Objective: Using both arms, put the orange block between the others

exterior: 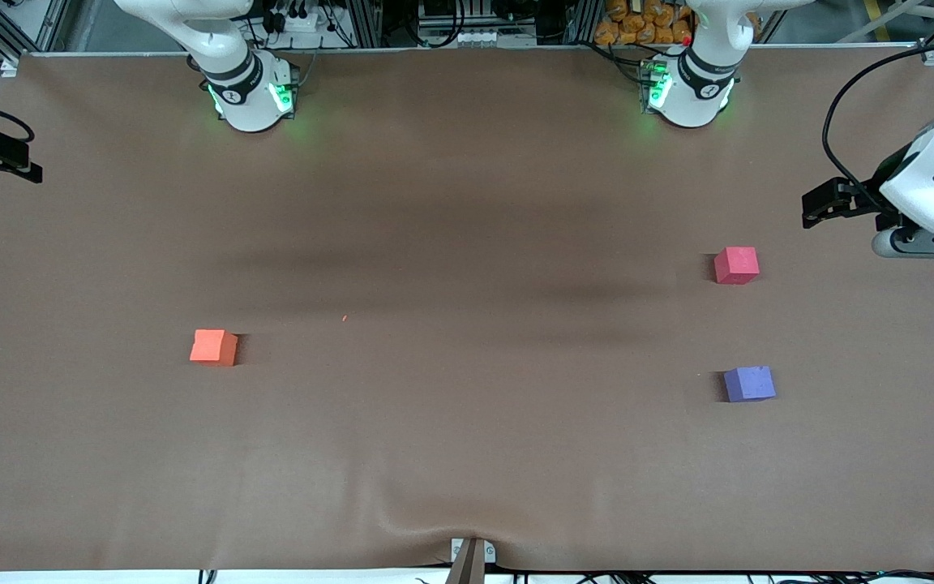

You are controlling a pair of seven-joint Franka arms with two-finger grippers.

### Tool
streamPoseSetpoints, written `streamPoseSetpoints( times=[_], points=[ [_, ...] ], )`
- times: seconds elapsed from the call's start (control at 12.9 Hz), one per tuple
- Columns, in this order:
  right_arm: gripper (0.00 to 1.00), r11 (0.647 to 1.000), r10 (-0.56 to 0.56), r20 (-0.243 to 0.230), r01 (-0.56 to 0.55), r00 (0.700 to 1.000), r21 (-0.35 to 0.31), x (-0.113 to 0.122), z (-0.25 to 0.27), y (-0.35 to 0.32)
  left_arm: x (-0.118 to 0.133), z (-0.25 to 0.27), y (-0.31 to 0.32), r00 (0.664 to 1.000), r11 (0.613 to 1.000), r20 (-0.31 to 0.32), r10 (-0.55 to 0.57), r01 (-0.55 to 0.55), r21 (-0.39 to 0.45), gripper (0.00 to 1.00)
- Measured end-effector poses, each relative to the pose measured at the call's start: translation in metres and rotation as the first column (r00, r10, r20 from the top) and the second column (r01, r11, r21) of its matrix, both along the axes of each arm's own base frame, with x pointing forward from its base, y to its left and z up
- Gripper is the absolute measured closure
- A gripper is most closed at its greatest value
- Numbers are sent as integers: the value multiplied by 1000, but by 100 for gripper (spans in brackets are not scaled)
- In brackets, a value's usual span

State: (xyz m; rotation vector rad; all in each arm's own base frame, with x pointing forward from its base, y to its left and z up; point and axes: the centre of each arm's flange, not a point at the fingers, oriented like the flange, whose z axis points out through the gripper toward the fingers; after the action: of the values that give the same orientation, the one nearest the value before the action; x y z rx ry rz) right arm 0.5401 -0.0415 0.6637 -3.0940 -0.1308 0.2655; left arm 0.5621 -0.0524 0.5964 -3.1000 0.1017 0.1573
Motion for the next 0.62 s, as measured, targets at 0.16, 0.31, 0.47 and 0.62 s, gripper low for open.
streamPoseSetpoints(
  times=[0.16, 0.31, 0.47, 0.62],
  points=[
    [0, 1000, 7, -8, -7, 1000, 1, 1, -3, 3, 0, 0, -1, 1000, 1000, 0, -1, 1, 0, 0],
    [0, 1000, 28, -40, -28, 999, 4, 8, -18, 15, 0, 0, -1, 1000, 1000, 0, -2, 2, 0, 0],
    [0, 998, 58, -88, -58, 994, 6, 20, -44, 32, 0, -1, -1, 1000, 1000, -1, -3, 3, 0, 0],
    [0, 997, 76, -136, -75, 988, 9, 29, -69, 42, 0, -1, -2, 1000, 1000, -2, -3, 3, 0, 0]
  ],
)
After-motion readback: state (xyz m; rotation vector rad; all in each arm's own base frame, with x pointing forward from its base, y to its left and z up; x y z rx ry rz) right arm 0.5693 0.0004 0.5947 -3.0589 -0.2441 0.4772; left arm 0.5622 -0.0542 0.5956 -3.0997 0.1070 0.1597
